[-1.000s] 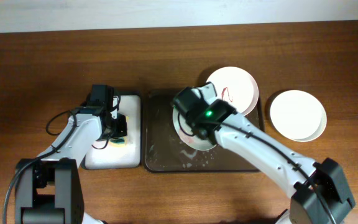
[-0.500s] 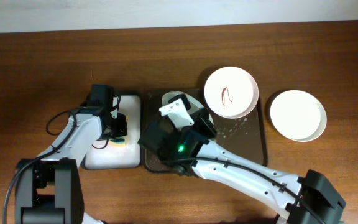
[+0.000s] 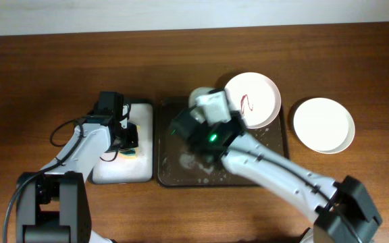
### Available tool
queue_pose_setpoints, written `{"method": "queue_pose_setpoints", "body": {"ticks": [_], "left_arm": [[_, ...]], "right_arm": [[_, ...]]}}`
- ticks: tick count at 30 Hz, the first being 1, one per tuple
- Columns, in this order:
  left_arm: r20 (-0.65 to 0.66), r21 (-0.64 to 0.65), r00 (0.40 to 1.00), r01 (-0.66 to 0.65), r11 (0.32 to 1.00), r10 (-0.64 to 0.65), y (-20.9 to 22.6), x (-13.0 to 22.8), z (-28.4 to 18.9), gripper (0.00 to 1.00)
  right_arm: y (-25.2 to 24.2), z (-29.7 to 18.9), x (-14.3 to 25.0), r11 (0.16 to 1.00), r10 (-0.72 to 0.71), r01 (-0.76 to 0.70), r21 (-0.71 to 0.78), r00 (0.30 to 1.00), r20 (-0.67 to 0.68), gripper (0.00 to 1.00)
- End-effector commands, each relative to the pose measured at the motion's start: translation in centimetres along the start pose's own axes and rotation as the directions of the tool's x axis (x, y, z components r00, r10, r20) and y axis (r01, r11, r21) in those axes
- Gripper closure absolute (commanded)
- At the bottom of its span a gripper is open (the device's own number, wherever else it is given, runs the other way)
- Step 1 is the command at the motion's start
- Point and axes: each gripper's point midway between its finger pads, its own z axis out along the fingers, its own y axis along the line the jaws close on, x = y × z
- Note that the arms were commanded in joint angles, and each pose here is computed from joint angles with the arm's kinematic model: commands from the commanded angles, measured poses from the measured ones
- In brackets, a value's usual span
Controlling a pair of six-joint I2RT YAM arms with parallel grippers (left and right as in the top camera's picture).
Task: Clean dirty plates on tray and stack at the side
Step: 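Carry the light green plate right and stack it on the cream plate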
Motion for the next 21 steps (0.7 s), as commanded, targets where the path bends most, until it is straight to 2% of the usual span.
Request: {"method": "queue_pose_setpoints", "body": {"ticks": [1,4,8,10,12,15,17,21], "left_arm": [[-0.010,0.009,1.000,-0.013,1.000,0.013,0.0,0.2,0.3,1.00],[-0.010,0.009,1.000,-0.013,1.000,0.013,0.0,0.2,0.3,1.00],[-0.011,0.008,1.000,-0.013,1.000,0.013,0.0,0.3,0.3,1.00],[-0.011,0.008,1.000,-0.013,1.000,0.013,0.0,0.3,0.3,1.00],[-0.010,0.009,1.000,-0.013,1.000,0.013,0.0,0.2,0.3,1.00],[-0.010,0.009,1.000,-0.013,1.000,0.013,0.0,0.2,0.3,1.00],[-0.010,0.009,1.000,-0.013,1.000,0.013,0.0,0.2,0.3,1.00],[-0.010,0.009,1.000,-0.013,1.000,0.013,0.0,0.2,0.3,1.00]], "right_arm": [[-3.3,2.1,0.3,0.944,0.286,-0.309,-0.116,0.941,-0.181,0.96],[-7.3,4.9,1.3,0.867,0.428,-0.485,-0.118,0.844,-0.323,0.96],[-12.5,9.1,4.6,0.741,0.576,-0.671,-0.024,0.653,-0.491,0.96],[-14.6,10.5,6.1,0.688,0.628,-0.725,0.031,0.574,-0.525,0.96],[-17.5,12.3,8.4,0.618,0.691,-0.778,0.117,0.466,-0.553,0.96],[-20.5,13.8,11.7,0.547,0.745,-0.806,0.227,0.345,-0.571,0.96],[-22.0,14.8,13.5,0.526,0.761,-0.804,0.277,0.300,-0.576,0.96],[-22.9,15.7,15.7,0.513,0.766,-0.794,0.327,0.252,-0.592,0.96]]}}
